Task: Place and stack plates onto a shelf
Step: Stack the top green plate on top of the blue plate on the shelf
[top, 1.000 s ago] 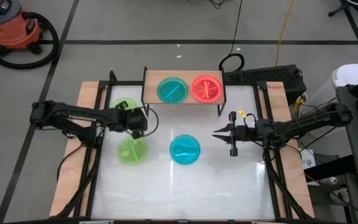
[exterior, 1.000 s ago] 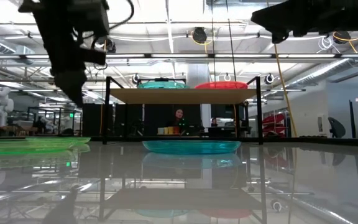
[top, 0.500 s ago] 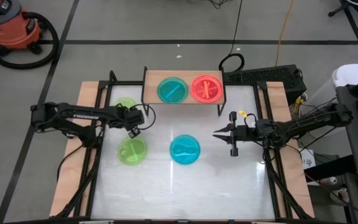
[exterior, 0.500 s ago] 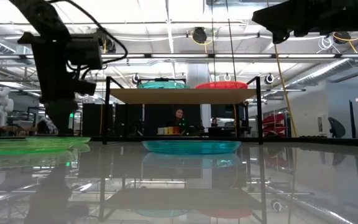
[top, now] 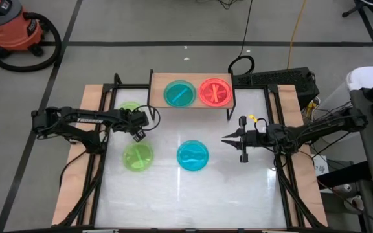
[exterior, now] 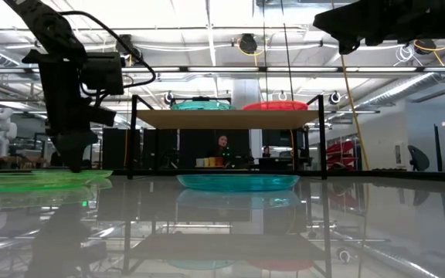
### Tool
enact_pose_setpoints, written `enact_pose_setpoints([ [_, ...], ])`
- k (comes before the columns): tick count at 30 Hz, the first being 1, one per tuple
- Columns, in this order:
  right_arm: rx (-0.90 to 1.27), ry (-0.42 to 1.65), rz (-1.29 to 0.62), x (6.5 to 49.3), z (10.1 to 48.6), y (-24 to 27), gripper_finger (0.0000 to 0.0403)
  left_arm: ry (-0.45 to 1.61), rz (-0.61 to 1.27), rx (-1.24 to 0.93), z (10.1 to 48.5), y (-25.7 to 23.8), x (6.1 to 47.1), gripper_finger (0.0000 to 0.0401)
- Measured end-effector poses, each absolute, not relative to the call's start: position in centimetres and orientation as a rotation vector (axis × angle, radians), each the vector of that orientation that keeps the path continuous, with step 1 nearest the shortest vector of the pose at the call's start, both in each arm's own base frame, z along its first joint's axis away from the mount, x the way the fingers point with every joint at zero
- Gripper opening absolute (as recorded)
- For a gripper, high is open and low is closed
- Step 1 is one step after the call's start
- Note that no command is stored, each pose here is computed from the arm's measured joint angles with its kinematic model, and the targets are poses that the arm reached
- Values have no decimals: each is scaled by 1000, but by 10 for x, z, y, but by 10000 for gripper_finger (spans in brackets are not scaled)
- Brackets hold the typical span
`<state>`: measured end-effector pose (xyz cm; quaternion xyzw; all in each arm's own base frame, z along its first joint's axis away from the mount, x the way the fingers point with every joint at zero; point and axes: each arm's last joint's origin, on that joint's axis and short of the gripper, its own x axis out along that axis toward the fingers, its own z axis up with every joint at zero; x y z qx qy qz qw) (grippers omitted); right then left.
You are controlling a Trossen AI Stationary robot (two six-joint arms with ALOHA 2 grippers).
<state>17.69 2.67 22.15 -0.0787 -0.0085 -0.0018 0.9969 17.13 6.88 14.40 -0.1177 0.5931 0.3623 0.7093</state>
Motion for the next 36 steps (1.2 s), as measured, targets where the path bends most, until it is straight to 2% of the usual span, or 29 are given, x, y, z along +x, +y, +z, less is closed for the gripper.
enact_pose_setpoints([
  [7,-155,-16,-4,177,221,27,47,1273,846,-300,143,70,174,134],
  [18,-155,-11,-5,177,221,27,47,1349,932,-241,122,74,182,129],
  [21,-155,-11,-5,177,221,27,47,1352,932,-227,122,75,181,99],
  [26,-156,-11,-5,177,221,27,47,1357,929,-224,121,75,181,15],
  [31,-156,-11,-5,177,221,27,47,1393,911,-224,129,70,181,5],
  [36,-157,-11,-5,177,221,27,47,1384,862,-256,165,56,188,3],
])
